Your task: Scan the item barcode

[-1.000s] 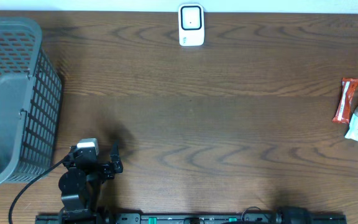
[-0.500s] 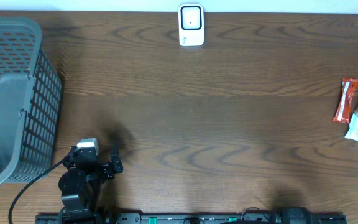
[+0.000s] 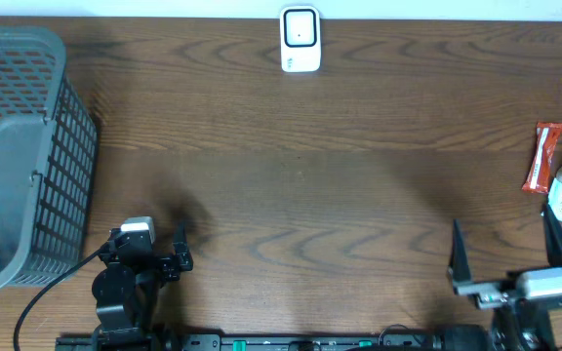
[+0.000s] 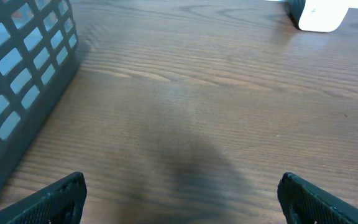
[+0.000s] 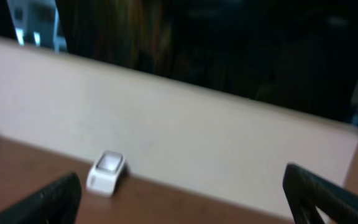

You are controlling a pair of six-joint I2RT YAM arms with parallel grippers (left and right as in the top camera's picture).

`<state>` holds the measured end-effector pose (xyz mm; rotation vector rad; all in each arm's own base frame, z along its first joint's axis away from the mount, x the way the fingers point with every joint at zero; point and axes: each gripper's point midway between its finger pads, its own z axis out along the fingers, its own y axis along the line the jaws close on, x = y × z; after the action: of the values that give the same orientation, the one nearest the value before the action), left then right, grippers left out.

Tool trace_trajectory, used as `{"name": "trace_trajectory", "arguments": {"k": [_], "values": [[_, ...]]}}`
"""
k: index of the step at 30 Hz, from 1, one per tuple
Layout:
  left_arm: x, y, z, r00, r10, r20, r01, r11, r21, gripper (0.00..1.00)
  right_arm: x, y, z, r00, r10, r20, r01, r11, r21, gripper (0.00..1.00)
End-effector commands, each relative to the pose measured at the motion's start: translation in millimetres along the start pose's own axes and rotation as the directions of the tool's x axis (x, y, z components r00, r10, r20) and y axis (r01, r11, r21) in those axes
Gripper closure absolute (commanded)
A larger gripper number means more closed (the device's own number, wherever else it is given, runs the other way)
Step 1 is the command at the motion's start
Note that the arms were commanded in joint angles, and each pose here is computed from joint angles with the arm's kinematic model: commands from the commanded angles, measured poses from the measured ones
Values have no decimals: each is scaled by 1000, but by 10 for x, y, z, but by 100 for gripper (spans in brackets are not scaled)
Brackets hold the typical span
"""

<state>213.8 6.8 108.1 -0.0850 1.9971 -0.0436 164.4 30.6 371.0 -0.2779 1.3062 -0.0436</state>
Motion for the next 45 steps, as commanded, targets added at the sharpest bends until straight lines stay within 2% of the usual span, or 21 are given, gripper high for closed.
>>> {"name": "trace_trajectory", "arguments": {"k": [1,10,24,35,45], "values": [[64,-28,24,1000,-1,-15,2,1000,17,2,230,54,59,1000,1,12,-1,1000,-9,1],[64,-28,24,1000,-1,-15,2,1000,17,2,853,134,284,999,47,-5,-47,999,-12,1],[64,-28,24,1000,-1,-15,2,1000,17,2,1786,277,327,976,118,-182,-122,993,-10,1],[64,-28,24,1000,-1,-15,2,1000,17,2,2210,350,267,944,153,-291,-159,987,1,1],[64,-28,24,1000,-1,-15,2,1000,17,2,2214,348,266,944,153,-293,-159,987,2,1]]}}
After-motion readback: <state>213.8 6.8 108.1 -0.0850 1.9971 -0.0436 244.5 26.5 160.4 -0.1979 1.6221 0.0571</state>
